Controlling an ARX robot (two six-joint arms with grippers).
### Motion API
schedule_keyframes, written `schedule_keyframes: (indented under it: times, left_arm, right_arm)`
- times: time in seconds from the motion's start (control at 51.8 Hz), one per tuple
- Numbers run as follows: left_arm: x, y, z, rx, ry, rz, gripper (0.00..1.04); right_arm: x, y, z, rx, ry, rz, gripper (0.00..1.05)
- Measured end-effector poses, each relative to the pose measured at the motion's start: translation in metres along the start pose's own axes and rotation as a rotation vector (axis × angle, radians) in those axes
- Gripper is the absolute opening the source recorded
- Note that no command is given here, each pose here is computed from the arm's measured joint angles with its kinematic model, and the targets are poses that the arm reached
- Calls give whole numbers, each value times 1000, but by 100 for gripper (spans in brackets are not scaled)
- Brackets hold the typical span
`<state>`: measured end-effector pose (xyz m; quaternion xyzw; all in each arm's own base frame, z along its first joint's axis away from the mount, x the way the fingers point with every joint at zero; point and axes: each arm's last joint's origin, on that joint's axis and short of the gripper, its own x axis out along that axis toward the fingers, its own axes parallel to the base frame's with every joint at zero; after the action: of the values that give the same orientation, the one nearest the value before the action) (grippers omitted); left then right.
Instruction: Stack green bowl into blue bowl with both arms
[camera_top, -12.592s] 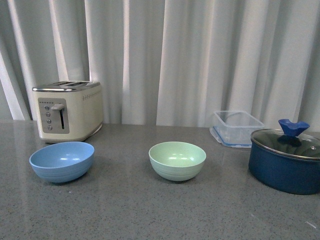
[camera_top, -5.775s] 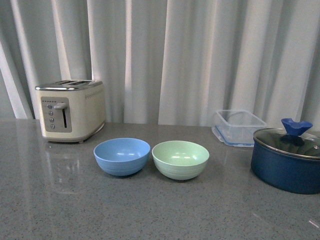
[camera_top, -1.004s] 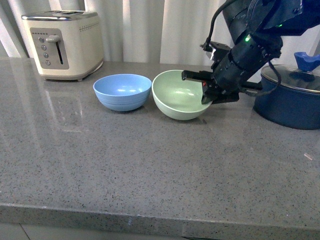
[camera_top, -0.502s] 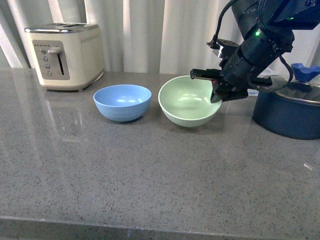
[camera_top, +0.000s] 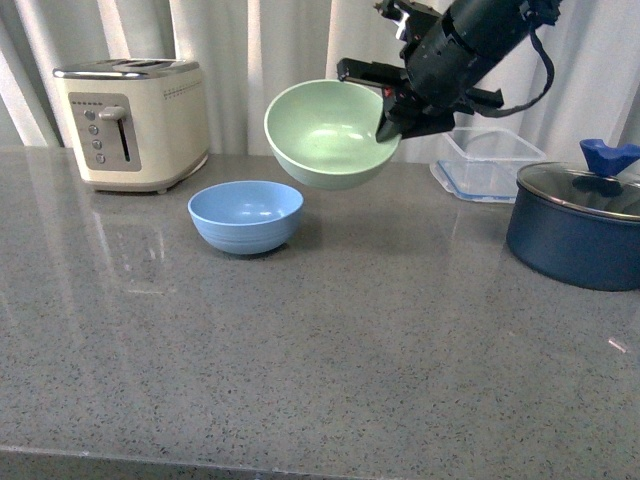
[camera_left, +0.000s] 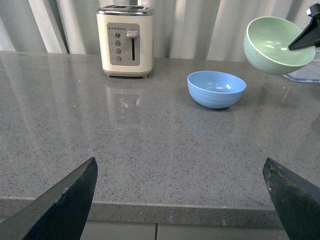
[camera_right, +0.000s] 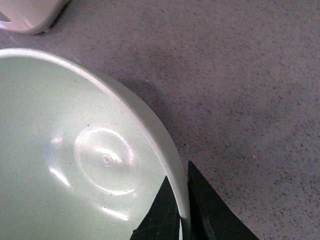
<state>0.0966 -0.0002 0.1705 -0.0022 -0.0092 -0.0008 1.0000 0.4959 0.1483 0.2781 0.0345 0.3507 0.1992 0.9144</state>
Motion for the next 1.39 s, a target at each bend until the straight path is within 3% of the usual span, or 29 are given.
schedule_keyframes:
  times: [0.483, 1.062, 1.12, 1.178, 1.255, 1.313, 1.391]
  left_arm:
    - [0, 0, 0, 0, 0, 0, 98]
    - [0, 0, 0, 0, 0, 0, 98]
    - [0, 0, 0, 0, 0, 0, 98]
    - [0, 0, 0, 0, 0, 0, 98]
    - [0, 0, 0, 0, 0, 0, 98]
    - [0, 0, 0, 0, 0, 0, 98]
    - [0, 0, 0, 0, 0, 0, 98]
  right_arm:
    - [43, 44, -1, -78, 50, 116, 1]
    - [73, 66, -8, -128, 49, 166, 1]
    - [77, 66, -10, -123, 56, 162, 15]
    - [78, 66, -11, -123, 58, 163, 18]
    - [79, 66, -12, -121, 59, 161, 30]
    - [78, 65, -12, -116, 59, 163, 47]
    - [78, 64, -11, -110, 60, 165, 55]
